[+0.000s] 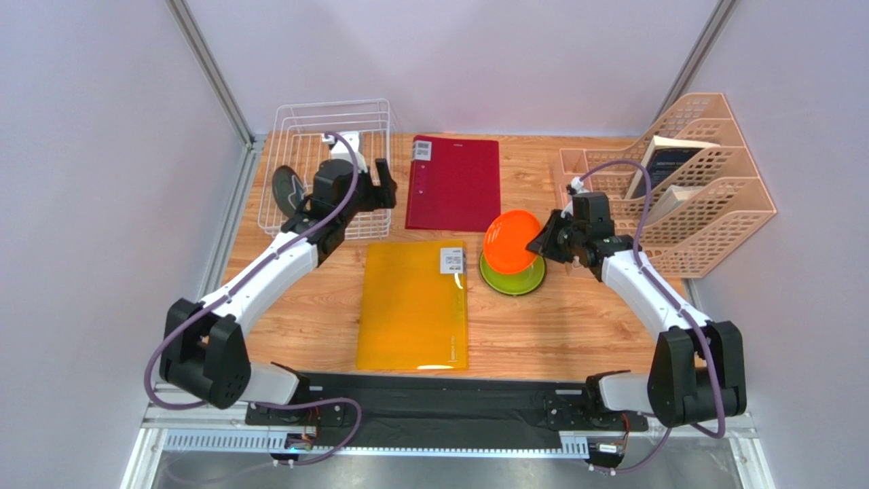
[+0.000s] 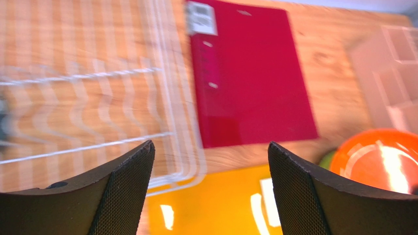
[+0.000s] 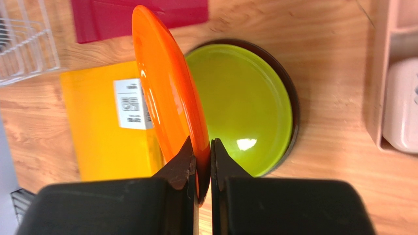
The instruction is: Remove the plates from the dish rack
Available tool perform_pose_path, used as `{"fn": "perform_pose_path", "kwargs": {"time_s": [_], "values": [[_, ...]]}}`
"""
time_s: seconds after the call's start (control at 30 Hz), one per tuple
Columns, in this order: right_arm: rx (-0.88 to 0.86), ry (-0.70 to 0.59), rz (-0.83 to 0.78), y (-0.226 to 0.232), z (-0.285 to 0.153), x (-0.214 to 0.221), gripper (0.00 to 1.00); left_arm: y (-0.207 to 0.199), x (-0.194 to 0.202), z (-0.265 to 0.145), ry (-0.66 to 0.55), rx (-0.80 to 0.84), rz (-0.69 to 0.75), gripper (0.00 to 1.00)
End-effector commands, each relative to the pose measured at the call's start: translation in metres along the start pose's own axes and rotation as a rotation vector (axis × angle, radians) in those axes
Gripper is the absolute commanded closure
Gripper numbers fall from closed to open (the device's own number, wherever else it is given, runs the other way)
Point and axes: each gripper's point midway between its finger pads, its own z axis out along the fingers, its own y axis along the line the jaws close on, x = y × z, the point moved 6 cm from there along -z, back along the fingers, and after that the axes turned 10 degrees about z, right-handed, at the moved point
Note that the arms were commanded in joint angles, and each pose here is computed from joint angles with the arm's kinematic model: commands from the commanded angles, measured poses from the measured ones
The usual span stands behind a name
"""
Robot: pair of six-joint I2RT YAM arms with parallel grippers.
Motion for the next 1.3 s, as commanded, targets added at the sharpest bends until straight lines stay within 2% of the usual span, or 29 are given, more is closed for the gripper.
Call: {"fn": "perform_pose_path", "kwargs": {"time_s": [0.0,0.33,0.43,0.47,0.73,0.93,1.07,1.1,1.27], "values": [[0.094,-0.003,0.013,-0.017,-0.002,0.004,1.0,0.055,-0.03,-0.022,-0.058,-0.293,0.134,0.09],[0.096,0.079,0.034,-0.023,0.017,0.012,0.99,0.117,-0.016,-0.03,-0.017,-0.489,0.099,0.04],[0.097,0.095,0.043,-0.024,0.019,0.014,0.89,0.134,-0.01,-0.029,0.003,-0.517,0.069,0.04],[0.099,0.097,0.042,-0.025,0.019,0.015,0.8,0.138,-0.008,-0.027,0.013,-0.515,0.058,0.04],[0.151,0.108,0.035,-0.031,0.017,0.017,0.52,0.159,0.014,-0.009,0.063,-0.517,-0.012,0.04],[0.223,0.116,0.003,-0.035,0.013,0.015,0.41,0.174,0.02,0.0,0.074,-0.534,-0.041,0.04],[0.308,0.084,-0.031,-0.038,0.008,0.01,0.39,0.182,0.025,0.005,0.09,-0.535,-0.067,0.04],[0.313,0.076,-0.04,-0.036,0.007,0.007,0.39,0.184,0.02,0.007,0.062,-0.537,-0.067,0.04],[0.296,0.047,-0.056,-0.029,0.005,0.002,0.39,0.188,0.024,0.02,0.076,-0.529,-0.069,0.05]]}}
